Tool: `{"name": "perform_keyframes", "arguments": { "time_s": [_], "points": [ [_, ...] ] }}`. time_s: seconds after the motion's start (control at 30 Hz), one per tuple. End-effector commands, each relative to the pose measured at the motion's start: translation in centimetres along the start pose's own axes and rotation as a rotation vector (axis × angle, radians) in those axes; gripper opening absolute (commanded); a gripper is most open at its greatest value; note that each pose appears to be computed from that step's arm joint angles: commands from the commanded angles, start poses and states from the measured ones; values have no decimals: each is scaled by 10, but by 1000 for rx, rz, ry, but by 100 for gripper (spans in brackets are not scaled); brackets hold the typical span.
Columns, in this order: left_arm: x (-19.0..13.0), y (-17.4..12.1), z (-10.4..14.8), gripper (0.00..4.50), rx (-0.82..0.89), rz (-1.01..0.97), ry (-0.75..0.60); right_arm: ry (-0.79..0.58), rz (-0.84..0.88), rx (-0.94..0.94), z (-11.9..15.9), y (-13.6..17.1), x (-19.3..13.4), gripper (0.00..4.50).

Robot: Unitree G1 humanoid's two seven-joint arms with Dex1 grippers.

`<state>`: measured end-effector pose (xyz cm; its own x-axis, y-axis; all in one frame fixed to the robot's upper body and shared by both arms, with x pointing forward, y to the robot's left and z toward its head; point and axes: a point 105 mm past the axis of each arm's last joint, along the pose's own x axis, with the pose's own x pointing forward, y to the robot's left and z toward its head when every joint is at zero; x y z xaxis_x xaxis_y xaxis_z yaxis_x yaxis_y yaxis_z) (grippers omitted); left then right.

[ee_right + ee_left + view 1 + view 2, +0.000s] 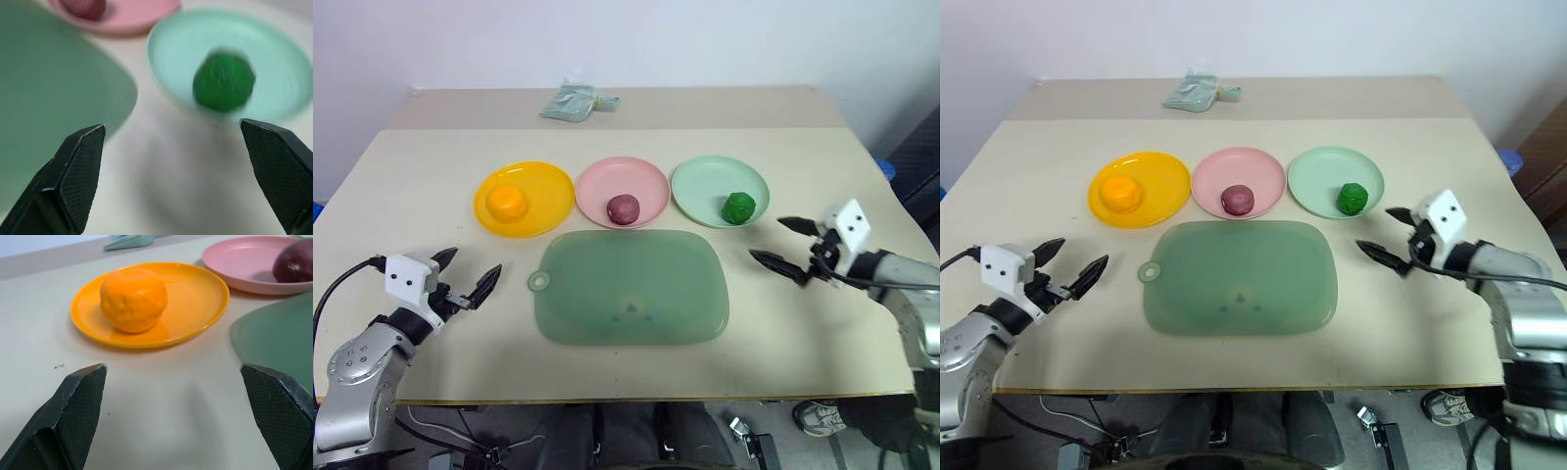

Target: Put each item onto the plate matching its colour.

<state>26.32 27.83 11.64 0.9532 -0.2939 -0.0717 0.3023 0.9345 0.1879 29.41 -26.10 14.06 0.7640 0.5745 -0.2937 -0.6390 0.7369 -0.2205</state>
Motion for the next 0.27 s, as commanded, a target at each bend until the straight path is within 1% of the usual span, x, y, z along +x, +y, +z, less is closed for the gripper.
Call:
{"name": "perform_keyframes", "arguments": {
  "time_s": [0.03, 0.27],
  "points": [
    [-5, 6, 6, 450, 38, 6, -7, -17, -18, -33, 10, -4, -16, 448],
    [-2, -4, 4, 450, 28, -19, 3, -32, -39, -14, 11, -9, -14, 448]
  ]
}}
